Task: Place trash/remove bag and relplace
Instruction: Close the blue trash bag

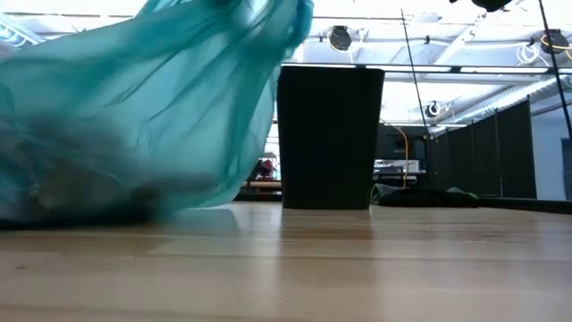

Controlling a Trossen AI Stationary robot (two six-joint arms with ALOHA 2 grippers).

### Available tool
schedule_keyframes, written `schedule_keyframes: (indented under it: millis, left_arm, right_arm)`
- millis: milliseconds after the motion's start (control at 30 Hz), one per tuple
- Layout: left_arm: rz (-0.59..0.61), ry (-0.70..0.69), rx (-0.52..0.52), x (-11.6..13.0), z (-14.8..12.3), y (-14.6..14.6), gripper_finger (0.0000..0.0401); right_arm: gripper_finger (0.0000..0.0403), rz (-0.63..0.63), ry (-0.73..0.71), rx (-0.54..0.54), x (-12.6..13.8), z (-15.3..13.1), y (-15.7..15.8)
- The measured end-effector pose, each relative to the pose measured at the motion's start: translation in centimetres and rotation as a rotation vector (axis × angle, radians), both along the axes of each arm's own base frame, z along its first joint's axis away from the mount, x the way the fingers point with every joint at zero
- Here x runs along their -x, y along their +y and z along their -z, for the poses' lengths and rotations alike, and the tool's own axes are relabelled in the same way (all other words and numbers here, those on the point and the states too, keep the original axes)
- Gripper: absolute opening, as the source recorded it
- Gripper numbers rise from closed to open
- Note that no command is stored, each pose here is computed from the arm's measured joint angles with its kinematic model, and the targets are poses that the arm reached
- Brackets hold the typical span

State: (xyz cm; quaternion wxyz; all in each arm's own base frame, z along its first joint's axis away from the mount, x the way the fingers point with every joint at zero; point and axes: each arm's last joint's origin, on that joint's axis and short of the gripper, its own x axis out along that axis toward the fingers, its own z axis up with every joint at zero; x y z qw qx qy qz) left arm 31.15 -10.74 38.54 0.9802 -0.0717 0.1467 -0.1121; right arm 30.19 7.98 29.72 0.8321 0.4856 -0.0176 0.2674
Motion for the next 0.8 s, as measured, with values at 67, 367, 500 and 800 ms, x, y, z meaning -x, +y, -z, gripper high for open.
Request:
schedule_keyframes:
  millis: [67,367,500,800]
  left_arm:
    - [-0.005,0.019,0.001,-0.5,0.6,0.0,0.0000]
    - [-0.032,0.034,0.016,-1.7,1.5,0.4,0.0000]
    - [-0.050,0.024,0.019,-1.9,1.3,1.0,0.0000]
    - [-0.078,0.027,0.039,-2.2,1.2,2.1,0.0000]
  right_arm:
    - [0.0287,-0.002,0.003,0.002,0.0,0.0,0.0]
    - [0.0269,-0.027,0.051,0.023,-0.1,0.5,0.1]
    - [0.0261,-0.029,0.061,0.053,-0.2,0.7,0.1]
    - [0.0184,0.067,0.139,0.122,-0.4,1.7,0.1]
